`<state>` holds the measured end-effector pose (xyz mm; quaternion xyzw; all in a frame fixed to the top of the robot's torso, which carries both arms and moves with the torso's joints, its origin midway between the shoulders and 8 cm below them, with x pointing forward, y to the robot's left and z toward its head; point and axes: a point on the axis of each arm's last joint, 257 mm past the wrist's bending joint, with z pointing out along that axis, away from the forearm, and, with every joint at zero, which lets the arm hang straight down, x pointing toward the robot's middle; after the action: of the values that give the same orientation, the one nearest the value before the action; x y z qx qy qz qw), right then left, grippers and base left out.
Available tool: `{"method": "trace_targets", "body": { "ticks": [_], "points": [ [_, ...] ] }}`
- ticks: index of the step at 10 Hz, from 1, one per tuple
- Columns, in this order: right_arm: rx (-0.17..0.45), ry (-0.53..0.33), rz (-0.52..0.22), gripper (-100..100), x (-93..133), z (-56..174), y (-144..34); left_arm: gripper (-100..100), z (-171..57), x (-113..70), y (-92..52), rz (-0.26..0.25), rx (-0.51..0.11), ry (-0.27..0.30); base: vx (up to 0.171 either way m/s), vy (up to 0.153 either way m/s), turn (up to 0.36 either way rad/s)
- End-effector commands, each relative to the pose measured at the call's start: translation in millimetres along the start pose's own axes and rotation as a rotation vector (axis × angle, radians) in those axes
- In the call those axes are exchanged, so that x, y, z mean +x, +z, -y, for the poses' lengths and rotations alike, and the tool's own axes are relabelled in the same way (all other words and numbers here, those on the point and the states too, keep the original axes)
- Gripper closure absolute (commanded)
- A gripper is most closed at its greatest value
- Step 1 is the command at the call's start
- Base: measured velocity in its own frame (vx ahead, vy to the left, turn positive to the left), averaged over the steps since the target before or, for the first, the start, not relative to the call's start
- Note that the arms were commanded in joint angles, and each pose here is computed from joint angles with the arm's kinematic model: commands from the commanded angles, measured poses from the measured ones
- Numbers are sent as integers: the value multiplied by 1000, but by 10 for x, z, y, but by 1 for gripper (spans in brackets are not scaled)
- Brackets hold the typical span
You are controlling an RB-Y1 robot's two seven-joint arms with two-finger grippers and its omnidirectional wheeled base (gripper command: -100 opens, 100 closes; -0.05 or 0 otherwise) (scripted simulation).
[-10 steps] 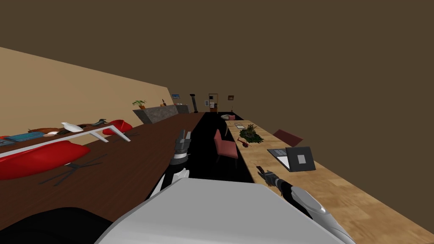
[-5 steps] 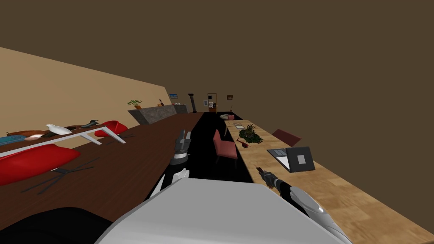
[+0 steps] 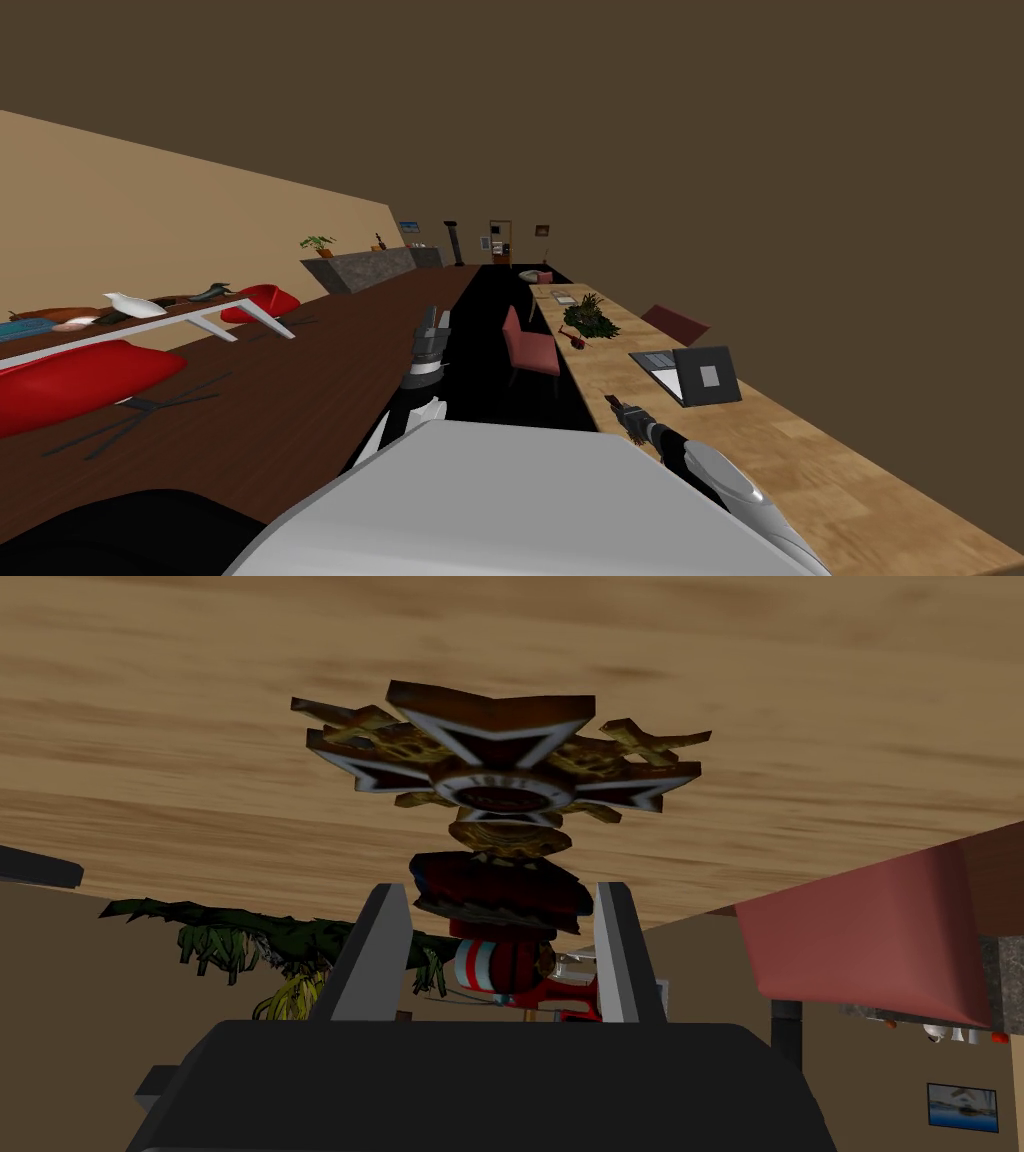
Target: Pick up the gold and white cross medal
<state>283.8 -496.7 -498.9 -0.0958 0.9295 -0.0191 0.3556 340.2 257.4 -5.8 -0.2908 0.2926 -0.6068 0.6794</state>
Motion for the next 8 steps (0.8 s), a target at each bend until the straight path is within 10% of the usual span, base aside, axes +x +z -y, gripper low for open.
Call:
{"method": "trace_targets", "body": {
  "ticks": [1, 7, 8],
  "points": [
    [9, 8, -2, 100, -23, 49, -27, 0, 0, 0, 0, 0, 0, 0, -50, 11, 107],
    [24, 25, -5, 100, -71, 149, -94, 0, 0, 0, 0, 0, 0, 0, -61, 5, 55],
    [24, 27, -5, 0, -72, 152, -96, 0, 0, 0, 0, 0, 0, 0, -5, 0, -3]
  ]
}}
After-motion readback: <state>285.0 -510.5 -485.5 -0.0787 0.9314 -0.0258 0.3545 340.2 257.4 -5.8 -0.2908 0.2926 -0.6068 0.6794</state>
